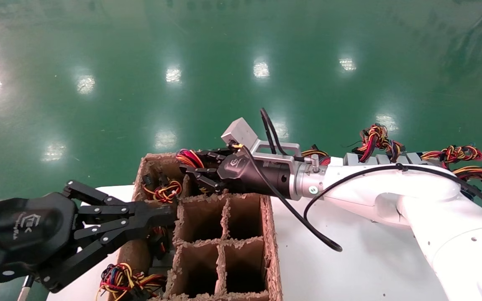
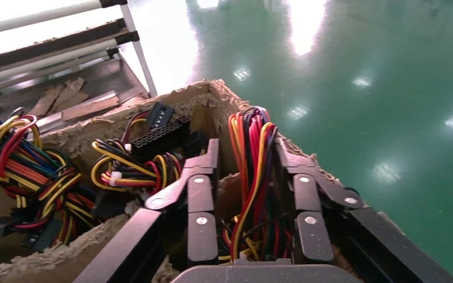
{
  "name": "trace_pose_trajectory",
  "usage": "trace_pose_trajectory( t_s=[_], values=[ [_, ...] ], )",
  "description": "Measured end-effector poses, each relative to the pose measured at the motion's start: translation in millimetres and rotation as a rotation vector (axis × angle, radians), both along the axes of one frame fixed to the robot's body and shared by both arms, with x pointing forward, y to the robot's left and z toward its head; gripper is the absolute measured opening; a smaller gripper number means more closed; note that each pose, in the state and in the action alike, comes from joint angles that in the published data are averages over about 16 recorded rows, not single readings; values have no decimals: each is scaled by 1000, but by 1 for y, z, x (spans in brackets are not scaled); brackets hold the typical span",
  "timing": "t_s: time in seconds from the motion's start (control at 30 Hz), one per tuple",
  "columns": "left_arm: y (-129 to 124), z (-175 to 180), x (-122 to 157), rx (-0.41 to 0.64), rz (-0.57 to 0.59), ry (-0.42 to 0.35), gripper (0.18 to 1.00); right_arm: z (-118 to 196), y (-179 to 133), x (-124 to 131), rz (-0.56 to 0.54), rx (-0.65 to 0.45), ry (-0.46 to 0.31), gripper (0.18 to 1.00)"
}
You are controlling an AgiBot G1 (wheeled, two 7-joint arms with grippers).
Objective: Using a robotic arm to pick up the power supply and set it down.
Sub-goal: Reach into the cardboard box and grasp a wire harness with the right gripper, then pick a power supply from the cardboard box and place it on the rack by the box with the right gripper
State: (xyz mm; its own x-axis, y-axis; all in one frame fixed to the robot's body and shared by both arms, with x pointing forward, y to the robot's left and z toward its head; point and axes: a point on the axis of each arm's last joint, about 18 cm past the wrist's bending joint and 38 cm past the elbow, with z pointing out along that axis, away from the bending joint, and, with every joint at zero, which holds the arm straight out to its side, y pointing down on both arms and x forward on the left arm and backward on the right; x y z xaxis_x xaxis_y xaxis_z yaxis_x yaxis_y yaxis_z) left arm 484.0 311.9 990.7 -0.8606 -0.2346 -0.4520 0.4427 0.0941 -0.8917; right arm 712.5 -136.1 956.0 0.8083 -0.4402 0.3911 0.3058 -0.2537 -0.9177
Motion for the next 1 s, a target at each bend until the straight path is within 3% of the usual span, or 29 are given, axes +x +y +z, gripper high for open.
trace_pose_trajectory(
  t_s=[0.43, 0.77, 1.0],
  values=[
    [0, 0, 0, 0, 0, 0, 191, 6, -1, -1, 3, -52, -60, 278],
    [0, 0, 0, 0, 0, 0, 191, 20, -7, -7, 21, -39, -91, 211],
    [0, 0, 0, 0, 0, 0, 191, 41, -21, -16, 37, 45, -97, 200]
  ],
)
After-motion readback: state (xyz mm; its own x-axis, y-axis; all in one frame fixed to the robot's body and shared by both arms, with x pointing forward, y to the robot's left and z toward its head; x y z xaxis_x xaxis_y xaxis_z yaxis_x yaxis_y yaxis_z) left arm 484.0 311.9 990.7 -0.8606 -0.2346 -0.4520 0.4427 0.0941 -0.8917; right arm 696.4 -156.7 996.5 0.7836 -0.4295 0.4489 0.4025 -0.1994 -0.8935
